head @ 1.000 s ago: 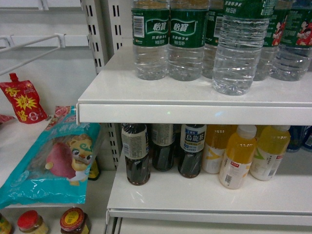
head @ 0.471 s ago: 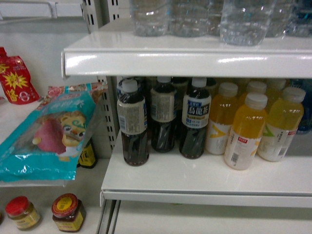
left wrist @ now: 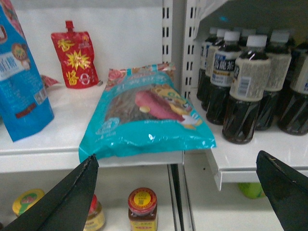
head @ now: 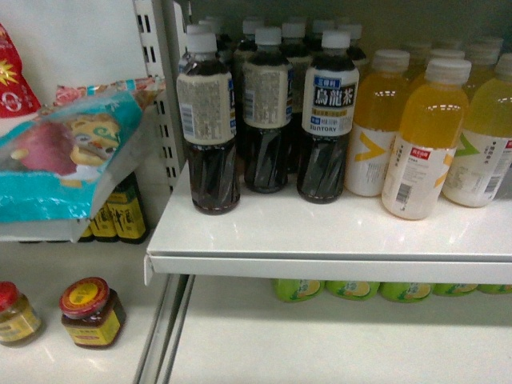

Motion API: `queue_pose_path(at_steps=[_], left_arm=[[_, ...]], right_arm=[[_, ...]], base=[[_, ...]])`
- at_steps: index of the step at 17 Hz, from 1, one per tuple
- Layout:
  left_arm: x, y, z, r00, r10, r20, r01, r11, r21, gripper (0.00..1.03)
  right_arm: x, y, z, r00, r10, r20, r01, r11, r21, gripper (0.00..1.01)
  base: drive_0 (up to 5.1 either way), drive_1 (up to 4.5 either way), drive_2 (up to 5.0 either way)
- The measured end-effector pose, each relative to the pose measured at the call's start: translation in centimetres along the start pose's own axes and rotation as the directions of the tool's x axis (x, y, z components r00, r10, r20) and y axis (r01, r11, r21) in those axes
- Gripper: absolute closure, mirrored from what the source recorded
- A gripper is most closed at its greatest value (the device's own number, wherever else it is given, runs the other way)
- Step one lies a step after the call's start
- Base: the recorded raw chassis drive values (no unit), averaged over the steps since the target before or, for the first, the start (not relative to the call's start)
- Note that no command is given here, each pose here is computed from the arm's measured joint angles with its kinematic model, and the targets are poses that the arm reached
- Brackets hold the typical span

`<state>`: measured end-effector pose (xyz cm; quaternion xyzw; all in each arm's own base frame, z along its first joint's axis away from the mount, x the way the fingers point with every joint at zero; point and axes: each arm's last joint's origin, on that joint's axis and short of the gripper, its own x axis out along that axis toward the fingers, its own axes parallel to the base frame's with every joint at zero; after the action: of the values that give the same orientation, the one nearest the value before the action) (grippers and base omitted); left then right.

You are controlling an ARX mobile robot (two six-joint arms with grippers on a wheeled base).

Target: Move water from second to third shelf

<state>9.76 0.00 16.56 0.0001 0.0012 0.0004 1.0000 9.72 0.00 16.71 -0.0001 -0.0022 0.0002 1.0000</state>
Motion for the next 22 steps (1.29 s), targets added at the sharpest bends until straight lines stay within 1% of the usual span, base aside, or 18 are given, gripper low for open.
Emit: queue_pose_path(at_steps=[22], left_arm=[[0.0, 0.0, -0.01, 1.0, -0.001, -0.001, 0.001, 1.0, 0.0, 0.05]], right_arm=[[0.0, 0.0, -0.01, 1.0, 0.0, -0.001, 0.0, 1.0, 0.0, 0.03]], base=[[0.0, 0.0, 0.0]])
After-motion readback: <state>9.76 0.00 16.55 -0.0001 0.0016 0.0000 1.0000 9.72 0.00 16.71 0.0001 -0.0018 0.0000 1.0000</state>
